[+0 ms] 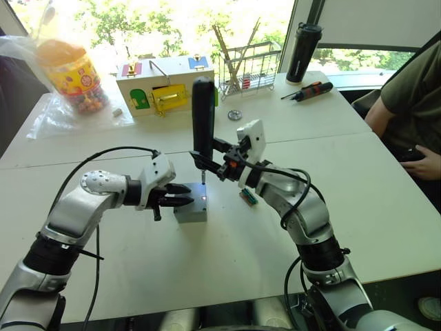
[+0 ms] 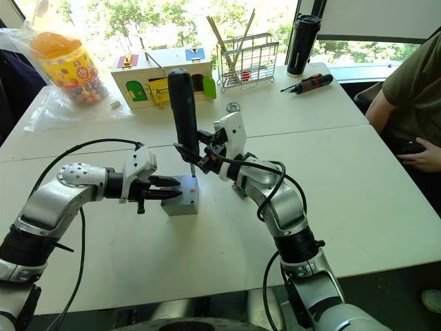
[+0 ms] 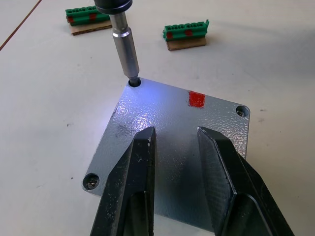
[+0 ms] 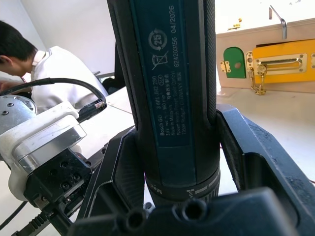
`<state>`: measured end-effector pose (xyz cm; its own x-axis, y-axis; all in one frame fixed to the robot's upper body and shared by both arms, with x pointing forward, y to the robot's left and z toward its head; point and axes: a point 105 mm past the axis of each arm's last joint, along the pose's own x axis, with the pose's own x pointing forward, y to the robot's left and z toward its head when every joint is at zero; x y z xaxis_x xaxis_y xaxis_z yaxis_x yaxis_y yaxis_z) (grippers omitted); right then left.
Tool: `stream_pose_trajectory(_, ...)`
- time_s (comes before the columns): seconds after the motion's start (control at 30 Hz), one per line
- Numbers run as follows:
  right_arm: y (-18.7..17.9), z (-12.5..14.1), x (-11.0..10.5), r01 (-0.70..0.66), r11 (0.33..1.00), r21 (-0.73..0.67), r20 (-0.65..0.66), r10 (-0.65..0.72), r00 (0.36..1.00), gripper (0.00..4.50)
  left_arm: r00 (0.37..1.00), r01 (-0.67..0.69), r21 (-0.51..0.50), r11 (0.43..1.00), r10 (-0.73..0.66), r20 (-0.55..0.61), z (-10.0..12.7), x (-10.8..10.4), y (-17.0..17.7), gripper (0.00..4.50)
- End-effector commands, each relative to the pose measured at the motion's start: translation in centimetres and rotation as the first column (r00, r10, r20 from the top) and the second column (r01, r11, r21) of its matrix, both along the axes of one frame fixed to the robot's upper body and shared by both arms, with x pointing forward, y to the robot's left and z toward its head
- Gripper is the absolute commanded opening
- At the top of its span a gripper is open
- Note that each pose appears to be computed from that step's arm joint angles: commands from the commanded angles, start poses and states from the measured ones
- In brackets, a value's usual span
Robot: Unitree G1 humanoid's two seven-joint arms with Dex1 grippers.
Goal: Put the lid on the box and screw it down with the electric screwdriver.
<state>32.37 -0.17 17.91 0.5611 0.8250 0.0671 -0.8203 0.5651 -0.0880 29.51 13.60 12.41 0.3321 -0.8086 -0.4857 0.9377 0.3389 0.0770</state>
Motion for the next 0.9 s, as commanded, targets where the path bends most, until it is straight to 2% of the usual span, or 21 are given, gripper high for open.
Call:
stream_pose_trajectory(0.03, 0.0, -5.3, -0.1, -0.003, 0.995, -0.103, -0.172, -0.015, 0.985, 1.88, 0.999, -0.006, 0.026, 1.0, 0.007, -0.034, -1.0, -0.2, 0.2, 1.33)
stream_pose_trajectory(0.67, -0.4, -3.5, 0.1, 0.021, 0.997, -0.078, -0.109, -0.029, 0.994, 1.88, 1.0, -0.002, 0.014, 1.0, 0.002, -0.031, -1.1, -0.1, -0.3, 1.33)
stream_pose_trajectory(0.9, -1.9, 3.5, 1.1, 0.1, 0.994, 0.044, 0.014, -0.101, 0.995, 1.88, 0.999, 0.006, 0.0, 1.0, -0.006, -0.038, -1.5, -0.1, -0.9, 1.33)
